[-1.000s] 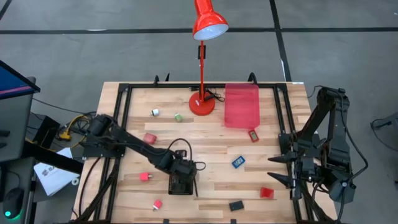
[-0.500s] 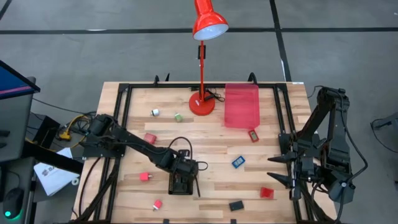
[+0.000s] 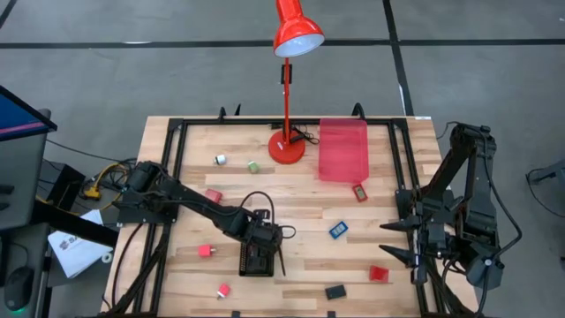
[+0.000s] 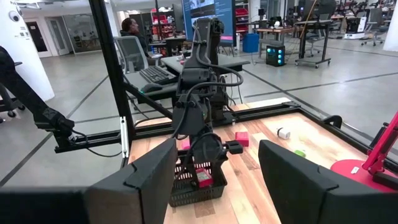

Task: Pick & Place Office items

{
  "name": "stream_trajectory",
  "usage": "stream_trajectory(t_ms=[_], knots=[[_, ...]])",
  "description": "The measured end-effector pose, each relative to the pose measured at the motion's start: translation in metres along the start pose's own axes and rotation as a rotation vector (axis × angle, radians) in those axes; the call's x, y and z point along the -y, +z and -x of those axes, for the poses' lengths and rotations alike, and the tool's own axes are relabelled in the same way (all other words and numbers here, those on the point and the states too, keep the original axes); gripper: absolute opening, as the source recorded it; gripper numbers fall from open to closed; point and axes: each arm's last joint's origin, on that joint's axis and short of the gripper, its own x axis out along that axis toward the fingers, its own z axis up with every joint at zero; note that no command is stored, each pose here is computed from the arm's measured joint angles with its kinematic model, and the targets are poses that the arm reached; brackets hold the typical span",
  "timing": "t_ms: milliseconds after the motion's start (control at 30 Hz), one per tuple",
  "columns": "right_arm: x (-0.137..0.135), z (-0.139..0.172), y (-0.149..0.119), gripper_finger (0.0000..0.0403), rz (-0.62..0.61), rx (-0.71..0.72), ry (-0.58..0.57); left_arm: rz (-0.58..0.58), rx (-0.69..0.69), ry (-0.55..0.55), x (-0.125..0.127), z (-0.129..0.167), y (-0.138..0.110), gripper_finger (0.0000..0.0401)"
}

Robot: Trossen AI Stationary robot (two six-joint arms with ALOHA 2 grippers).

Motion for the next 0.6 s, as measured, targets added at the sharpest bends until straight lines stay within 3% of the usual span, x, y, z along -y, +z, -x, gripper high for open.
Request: stream_trajectory(t_ms=[300, 467, 600], knots=[[0.0, 0.0, 0.0, 0.0223, 0.005, -0.001, 0.0, -0.001, -0.001, 0.039, -0.001, 0.0, -0.001, 0.0238], [0.003, -0.001, -0.004, 0.0223, 0.011, -0.019, 0.004, -0.026, -0.003, 0.221, -0.003, 0.019, -0.009, 0.0262], [0.01, -0.012, -0.012, 0.0223, -0.013, -0.12, 0.014, 0.003, 0.137, 0.331, 0.004, 0.052, -0.01, 0.027]])
